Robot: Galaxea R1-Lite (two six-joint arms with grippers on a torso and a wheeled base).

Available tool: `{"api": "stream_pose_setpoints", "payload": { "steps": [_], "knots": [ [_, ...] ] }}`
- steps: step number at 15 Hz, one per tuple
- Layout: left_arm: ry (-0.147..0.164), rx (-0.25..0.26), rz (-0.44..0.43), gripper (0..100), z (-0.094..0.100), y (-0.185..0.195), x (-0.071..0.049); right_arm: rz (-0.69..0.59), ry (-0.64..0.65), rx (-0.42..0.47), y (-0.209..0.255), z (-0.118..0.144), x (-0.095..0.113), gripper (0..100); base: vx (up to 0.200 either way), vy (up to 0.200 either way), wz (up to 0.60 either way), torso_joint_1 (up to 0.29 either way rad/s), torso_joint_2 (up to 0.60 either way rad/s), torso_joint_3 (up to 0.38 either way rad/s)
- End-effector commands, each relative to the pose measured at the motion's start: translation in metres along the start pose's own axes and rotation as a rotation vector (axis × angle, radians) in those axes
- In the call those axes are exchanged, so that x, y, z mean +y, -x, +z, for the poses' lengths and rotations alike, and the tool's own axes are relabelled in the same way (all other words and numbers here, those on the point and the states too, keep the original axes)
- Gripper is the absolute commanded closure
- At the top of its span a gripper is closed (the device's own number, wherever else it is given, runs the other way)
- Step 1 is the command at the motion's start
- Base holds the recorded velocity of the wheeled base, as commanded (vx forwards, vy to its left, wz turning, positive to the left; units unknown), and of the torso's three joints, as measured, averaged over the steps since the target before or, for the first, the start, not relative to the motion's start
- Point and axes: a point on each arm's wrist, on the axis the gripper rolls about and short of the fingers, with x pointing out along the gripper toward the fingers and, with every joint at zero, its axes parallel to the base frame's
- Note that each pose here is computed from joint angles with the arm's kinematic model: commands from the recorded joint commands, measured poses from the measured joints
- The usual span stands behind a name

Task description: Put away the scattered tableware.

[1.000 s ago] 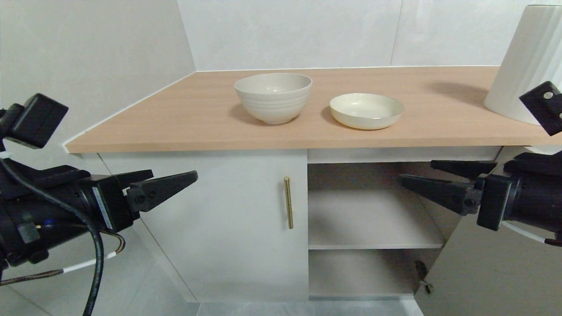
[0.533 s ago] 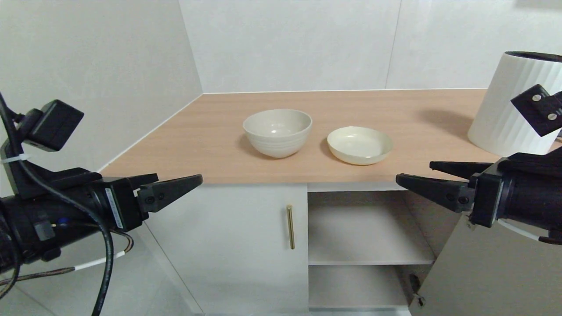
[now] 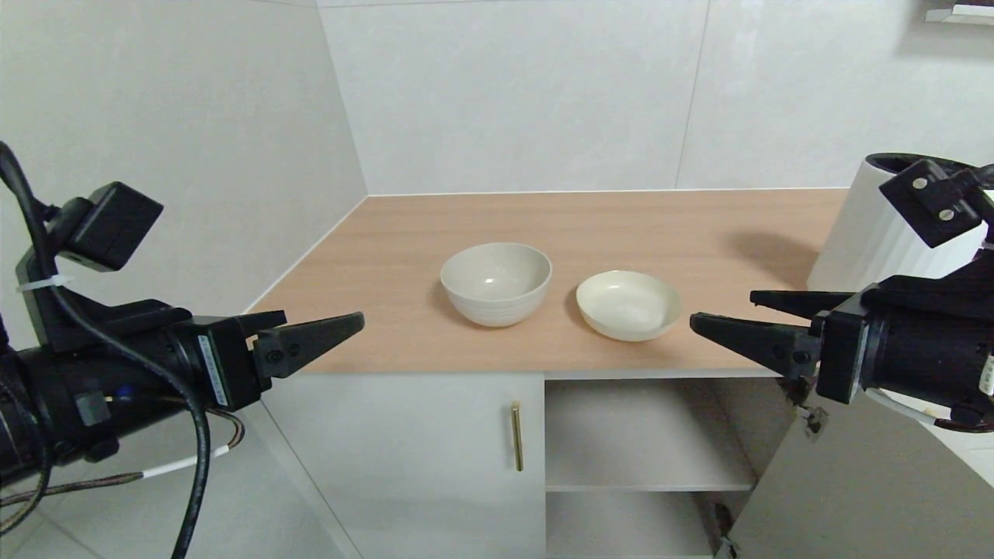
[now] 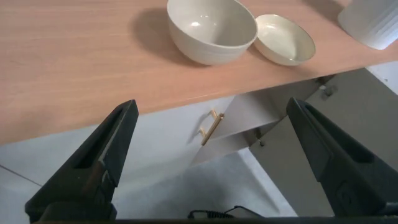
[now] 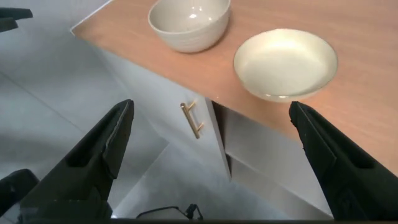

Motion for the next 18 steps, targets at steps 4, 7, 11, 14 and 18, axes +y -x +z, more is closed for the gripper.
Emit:
{"api": "stream_pose_setpoints", "payload": {
  "steps": [4,7,11,14,18],
  "knots": [
    [0.060,-0.051,-0.008,0,0.036,-0.032,-0.005,-0.079,0.013,-0.003,-0.055,0.025,-0.023,0,0.000,0.000,0.00,0.038,-0.09,-0.054],
    [0.120,0.009,0.018,0,0.062,-0.056,-0.006,-0.156,-0.120,0.157,-0.064,0.045,-0.033,0,0.000,0.000,0.00,0.000,0.00,0.000],
    [0.178,0.117,0.101,0,0.058,-0.082,-0.001,-0.249,-0.158,0.144,-0.070,0.046,-0.036,0,0.000,0.000,0.00,0.000,0.00,0.000],
    [0.164,0.185,0.210,0,0.043,-0.124,-0.005,-0.290,-0.152,0.126,-0.078,0.044,-0.039,0,0.000,0.000,0.00,0.000,0.00,0.000],
    [0.178,0.157,0.391,0,0.028,-0.169,-0.017,-0.293,-0.152,0.134,-0.080,0.041,-0.039,0,0.000,0.000,0.00,0.000,0.00,0.000]
  ]
}}
